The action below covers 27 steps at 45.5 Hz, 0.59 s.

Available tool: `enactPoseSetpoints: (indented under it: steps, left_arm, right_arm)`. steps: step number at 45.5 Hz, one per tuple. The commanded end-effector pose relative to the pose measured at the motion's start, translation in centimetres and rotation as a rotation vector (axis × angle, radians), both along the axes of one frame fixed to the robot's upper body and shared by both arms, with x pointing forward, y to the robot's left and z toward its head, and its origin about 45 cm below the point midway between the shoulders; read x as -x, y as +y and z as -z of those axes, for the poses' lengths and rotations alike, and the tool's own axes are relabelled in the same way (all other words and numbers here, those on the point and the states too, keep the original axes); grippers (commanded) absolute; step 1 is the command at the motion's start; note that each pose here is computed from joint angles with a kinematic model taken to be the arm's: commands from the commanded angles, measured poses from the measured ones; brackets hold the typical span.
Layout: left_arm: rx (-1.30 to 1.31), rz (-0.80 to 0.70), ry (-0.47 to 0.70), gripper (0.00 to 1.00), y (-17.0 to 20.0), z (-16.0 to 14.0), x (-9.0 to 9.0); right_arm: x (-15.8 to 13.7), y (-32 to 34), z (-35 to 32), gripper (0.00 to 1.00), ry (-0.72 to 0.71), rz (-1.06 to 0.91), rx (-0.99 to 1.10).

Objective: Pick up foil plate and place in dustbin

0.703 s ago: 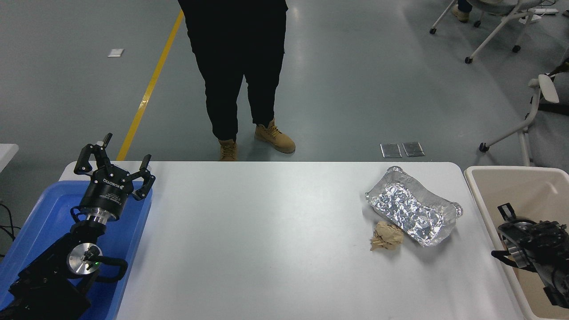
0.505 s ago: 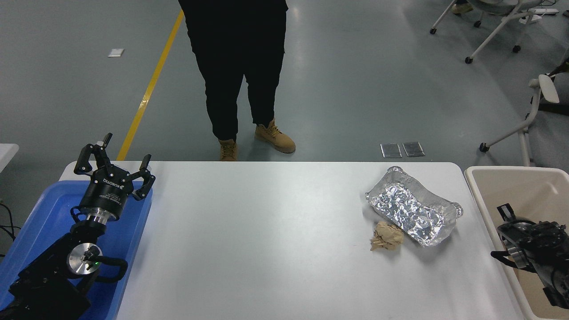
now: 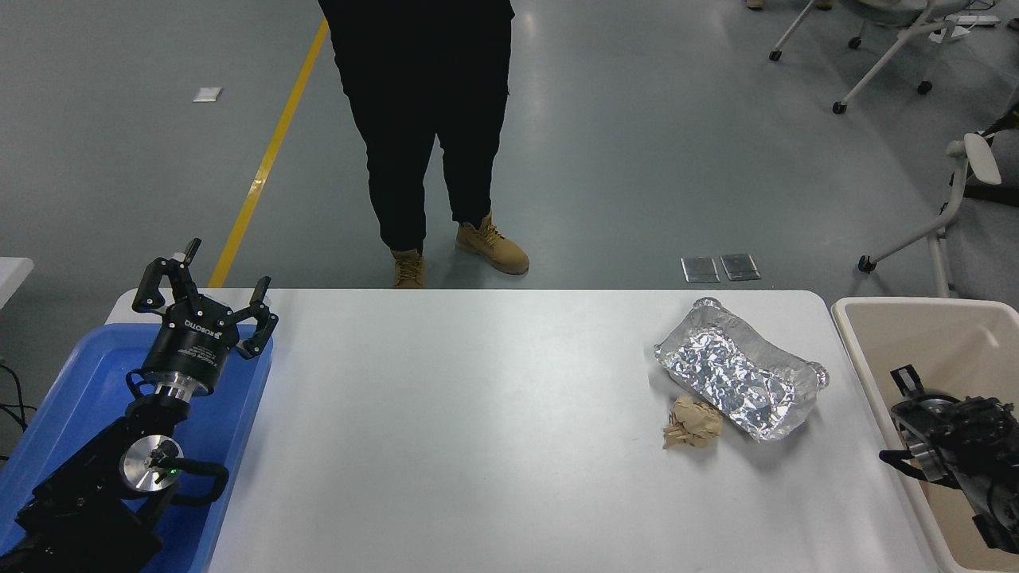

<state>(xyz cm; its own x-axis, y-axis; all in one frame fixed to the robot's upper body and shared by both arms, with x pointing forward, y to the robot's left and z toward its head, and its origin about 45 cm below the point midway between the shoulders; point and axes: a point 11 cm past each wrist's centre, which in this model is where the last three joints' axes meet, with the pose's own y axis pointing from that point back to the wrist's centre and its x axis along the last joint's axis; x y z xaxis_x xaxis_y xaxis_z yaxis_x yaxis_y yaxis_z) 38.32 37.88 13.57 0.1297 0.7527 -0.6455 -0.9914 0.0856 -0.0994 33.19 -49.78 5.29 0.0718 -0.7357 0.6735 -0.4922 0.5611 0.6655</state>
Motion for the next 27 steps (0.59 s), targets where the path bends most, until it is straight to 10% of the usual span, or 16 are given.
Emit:
enactPoseSetpoints:
  steps: [1, 27]
  left_arm:
    - [0.000, 0.000, 0.000, 0.98, 0.00, 0.00, 0.00]
    - [0.000, -0.001, 0.001, 0.98, 0.03, 0.03, 0.01]
  right_arm:
    - [-0.06, 0.01, -0.04, 0.00, -0.001, 0.000, 0.000]
    - [0.03, 0.10, 0.09, 0.00, 0.002, -0.001, -0.004]
